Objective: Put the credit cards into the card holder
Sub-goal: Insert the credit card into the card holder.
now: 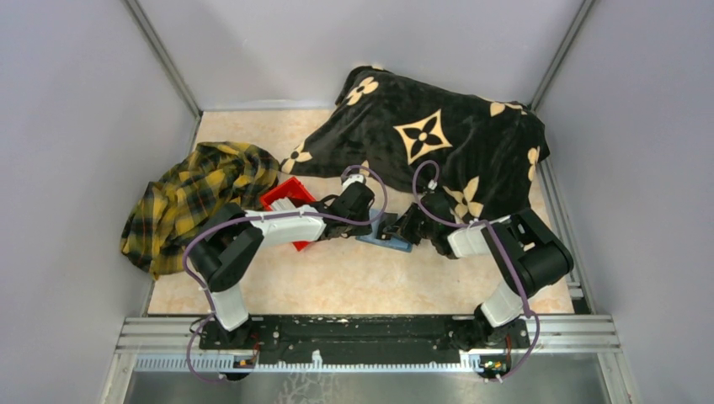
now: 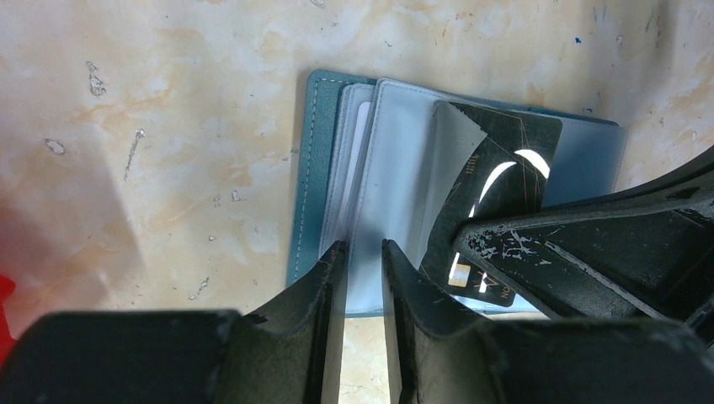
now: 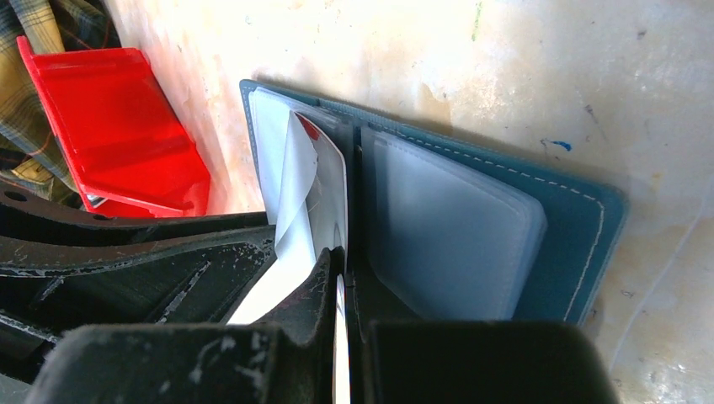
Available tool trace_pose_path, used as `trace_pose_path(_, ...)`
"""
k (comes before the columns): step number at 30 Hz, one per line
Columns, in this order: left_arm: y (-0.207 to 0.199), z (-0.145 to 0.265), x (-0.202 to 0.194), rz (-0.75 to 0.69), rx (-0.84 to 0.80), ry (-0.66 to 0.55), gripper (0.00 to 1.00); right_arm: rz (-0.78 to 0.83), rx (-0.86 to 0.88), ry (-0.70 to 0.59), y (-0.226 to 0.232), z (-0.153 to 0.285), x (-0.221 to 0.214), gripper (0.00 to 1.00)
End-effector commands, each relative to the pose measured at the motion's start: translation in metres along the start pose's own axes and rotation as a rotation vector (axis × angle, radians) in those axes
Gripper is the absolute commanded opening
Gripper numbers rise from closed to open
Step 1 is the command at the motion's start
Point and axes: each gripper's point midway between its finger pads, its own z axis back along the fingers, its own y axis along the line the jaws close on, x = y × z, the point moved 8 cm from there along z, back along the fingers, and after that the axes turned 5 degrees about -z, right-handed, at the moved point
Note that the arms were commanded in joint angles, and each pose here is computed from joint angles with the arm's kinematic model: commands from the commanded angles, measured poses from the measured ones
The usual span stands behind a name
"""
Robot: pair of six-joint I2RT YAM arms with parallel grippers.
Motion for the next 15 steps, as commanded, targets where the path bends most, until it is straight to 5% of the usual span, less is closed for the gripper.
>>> trace_pose_path(1, 0.038, -0.017, -0.068, -0.067, 0.126, 0.257, 0.29, 0.022, -0.237, 0.139, -0.047, 0.0, -0.039, 0.0)
trace_pose_path(15, 0.043, -0.019, -0.072, -0.071, 0.139, 0.262, 0.29, 0.042, -0.197, 0.164, -0.041, 0.016, -0.045, 0.0)
